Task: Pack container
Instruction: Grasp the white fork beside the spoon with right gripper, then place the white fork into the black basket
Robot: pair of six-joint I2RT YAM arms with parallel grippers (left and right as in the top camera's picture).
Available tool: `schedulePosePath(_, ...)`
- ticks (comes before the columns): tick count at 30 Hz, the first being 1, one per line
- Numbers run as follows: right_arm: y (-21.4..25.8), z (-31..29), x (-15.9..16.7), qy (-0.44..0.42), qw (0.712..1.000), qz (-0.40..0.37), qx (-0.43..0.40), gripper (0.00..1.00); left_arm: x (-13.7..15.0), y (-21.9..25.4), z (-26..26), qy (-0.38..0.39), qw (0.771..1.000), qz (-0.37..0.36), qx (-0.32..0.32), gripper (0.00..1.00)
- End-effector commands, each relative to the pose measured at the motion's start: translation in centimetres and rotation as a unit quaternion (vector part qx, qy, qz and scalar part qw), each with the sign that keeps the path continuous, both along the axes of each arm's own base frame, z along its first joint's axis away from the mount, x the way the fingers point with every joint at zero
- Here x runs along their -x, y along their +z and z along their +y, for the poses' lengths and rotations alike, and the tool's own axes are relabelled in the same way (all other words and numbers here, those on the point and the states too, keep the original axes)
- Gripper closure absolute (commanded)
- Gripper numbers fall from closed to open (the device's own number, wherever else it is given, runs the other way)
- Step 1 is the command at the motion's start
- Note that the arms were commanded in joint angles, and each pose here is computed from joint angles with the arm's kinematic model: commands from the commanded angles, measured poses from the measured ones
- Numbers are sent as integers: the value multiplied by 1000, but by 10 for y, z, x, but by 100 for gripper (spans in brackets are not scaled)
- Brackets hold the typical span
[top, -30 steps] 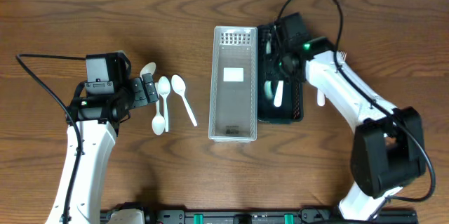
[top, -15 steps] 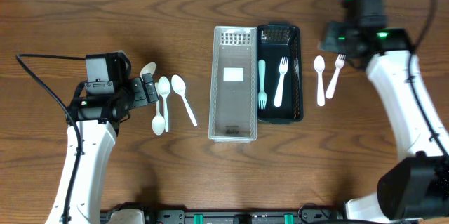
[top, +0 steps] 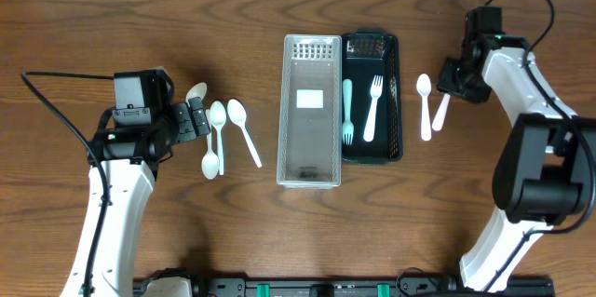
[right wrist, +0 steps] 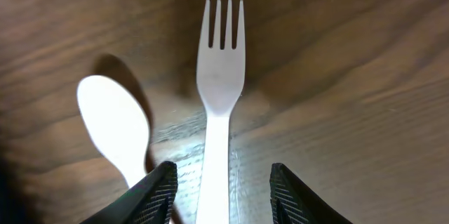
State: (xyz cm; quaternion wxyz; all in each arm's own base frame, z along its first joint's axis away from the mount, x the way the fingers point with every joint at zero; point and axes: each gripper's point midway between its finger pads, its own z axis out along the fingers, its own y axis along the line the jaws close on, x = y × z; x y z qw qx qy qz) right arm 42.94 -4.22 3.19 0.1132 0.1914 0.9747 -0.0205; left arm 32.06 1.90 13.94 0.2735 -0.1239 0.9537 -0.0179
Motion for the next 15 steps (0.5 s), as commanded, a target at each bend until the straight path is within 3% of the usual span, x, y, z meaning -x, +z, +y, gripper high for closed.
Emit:
schedulePosePath(1, -21, -1, 3, -18, 1000, 20, -2, 56, -4, 4, 4, 2, 1000, -4, -8, 2)
schedulePosePath(5, -42, -1, 11, -18, 999, 49, -5, 59, -4, 4, 4, 2, 1000, -4, -8, 2)
schedulePosePath(10, -48, -1, 13, -18, 998, 59, -5, 73, -4, 4, 4, 2, 1000, -4, -8, 2)
schedulePosePath(12, -48, -1, 14, -18, 998, 60, -3, 87, -4, 4, 4, 2, 1000, -4, -8, 2)
schedulePosePath(13, -48, -2, 15, -19, 998, 63, 0, 98, -4, 4, 4, 2, 1000, -4, -8, 2)
schedulePosePath(15, -42, -3, 16, -20, 998, 60, 4, 98, -4, 4, 4, 2, 1000, -4, -8, 2)
